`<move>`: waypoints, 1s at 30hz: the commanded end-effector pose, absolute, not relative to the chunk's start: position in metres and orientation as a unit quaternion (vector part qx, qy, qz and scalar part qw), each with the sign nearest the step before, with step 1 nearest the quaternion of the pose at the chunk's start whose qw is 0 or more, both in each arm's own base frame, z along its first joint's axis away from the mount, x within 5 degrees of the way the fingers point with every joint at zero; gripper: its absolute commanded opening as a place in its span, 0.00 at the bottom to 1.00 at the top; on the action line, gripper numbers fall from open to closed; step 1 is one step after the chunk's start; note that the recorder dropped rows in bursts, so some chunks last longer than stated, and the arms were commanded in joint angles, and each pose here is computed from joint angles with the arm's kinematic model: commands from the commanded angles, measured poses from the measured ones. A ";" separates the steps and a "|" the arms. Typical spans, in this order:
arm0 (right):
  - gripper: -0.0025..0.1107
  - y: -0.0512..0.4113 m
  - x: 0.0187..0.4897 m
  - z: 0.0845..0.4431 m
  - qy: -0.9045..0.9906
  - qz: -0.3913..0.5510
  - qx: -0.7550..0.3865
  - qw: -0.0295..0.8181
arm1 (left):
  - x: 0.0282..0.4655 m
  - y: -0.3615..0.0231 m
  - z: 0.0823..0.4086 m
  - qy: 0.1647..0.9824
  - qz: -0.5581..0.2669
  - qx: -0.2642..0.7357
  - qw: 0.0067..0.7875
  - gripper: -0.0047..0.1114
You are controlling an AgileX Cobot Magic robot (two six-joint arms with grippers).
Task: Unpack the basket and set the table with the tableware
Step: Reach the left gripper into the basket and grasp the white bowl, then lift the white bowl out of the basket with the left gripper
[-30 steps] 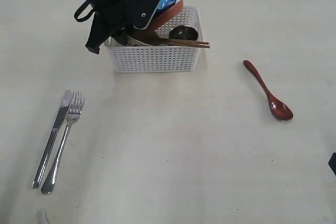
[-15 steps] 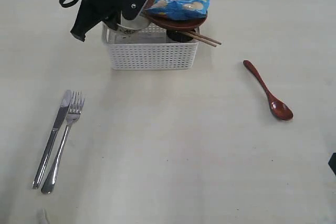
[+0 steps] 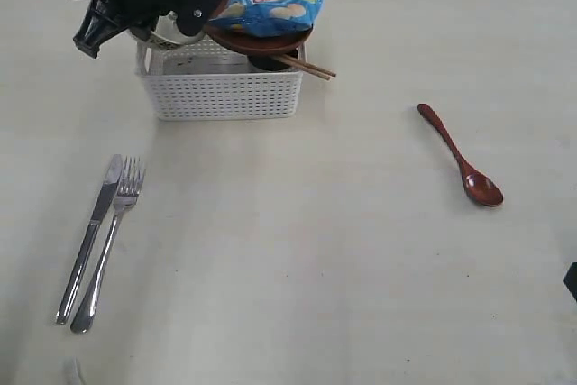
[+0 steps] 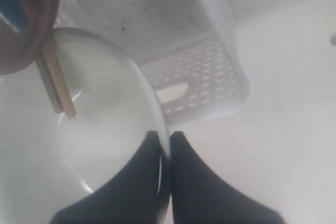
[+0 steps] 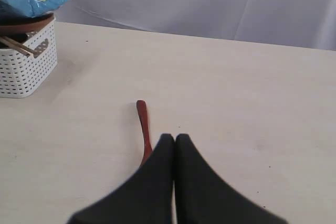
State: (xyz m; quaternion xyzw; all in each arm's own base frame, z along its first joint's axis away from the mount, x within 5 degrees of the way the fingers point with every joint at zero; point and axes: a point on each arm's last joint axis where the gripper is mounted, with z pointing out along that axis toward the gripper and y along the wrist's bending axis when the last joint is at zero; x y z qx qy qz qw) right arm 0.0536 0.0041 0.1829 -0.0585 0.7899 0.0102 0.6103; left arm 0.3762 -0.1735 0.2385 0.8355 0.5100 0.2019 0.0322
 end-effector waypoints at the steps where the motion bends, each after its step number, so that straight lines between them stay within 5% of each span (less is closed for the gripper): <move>1: 0.02 0.004 0.053 0.182 0.789 0.010 -0.054 0.612 | 0.379 -0.164 0.251 0.529 0.249 0.811 0.025 0.04; 30: 0.02 0.004 0.053 0.182 0.789 0.010 -0.054 0.612 | 0.388 -0.134 0.258 0.610 0.314 0.728 -0.002 0.04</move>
